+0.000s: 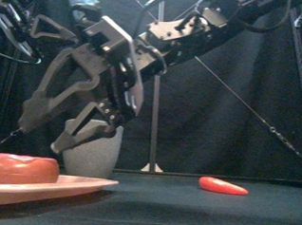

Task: Pick the donut then place it on the pink plate
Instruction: Drop donut on the pink plate and return to neutral

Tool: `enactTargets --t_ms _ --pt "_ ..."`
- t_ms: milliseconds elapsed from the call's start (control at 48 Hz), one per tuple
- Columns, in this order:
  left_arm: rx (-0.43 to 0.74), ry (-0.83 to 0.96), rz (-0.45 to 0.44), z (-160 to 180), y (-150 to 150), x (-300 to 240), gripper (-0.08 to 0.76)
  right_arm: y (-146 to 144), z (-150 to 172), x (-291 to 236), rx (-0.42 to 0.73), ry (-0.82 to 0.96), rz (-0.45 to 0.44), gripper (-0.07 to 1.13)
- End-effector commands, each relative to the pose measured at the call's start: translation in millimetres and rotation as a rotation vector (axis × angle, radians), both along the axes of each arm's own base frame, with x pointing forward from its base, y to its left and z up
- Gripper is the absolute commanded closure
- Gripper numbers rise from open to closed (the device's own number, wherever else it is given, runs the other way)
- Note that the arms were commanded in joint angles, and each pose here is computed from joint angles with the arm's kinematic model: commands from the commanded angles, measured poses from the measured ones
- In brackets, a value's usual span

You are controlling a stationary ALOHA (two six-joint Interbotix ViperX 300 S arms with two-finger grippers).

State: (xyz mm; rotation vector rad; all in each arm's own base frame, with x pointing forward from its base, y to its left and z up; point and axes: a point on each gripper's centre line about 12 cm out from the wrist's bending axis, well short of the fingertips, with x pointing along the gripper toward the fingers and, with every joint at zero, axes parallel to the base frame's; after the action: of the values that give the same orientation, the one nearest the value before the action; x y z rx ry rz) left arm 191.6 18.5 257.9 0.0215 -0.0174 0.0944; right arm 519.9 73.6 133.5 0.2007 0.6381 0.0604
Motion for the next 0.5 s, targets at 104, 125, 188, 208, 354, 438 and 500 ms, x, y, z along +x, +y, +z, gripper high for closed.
enactTargets --t_ms 104,125,188,208,354,438,500 --pt "-0.002 -0.008 0.001 1 0 1 0.660 -30 58 -40 0.004 -0.222 -0.079 0.02" --pt "-0.002 -0.009 0.001 2 0 1 0.660 -33 59 -45 0.005 -0.236 -0.090 0.02" --pt "-0.007 -0.005 0.002 0 0 0 0.658 -44 66 -63 0.003 -0.284 -0.120 0.02" --pt "-0.007 -0.002 0.002 -1 0 0 0.660 -47 68 -69 0.004 -0.302 -0.132 0.02" --pt "-0.023 0.005 0.007 -5 1 -1 0.660 -69 79 -110 0.012 -0.385 -0.212 0.02" --pt "-0.029 0.008 0.009 -6 1 -1 0.660 -78 84 -132 0.007 -0.419 -0.244 0.02" --pt "-0.030 0.008 0.008 -6 1 -1 0.658 -83 85 -144 -0.002 -0.426 -0.251 0.02"
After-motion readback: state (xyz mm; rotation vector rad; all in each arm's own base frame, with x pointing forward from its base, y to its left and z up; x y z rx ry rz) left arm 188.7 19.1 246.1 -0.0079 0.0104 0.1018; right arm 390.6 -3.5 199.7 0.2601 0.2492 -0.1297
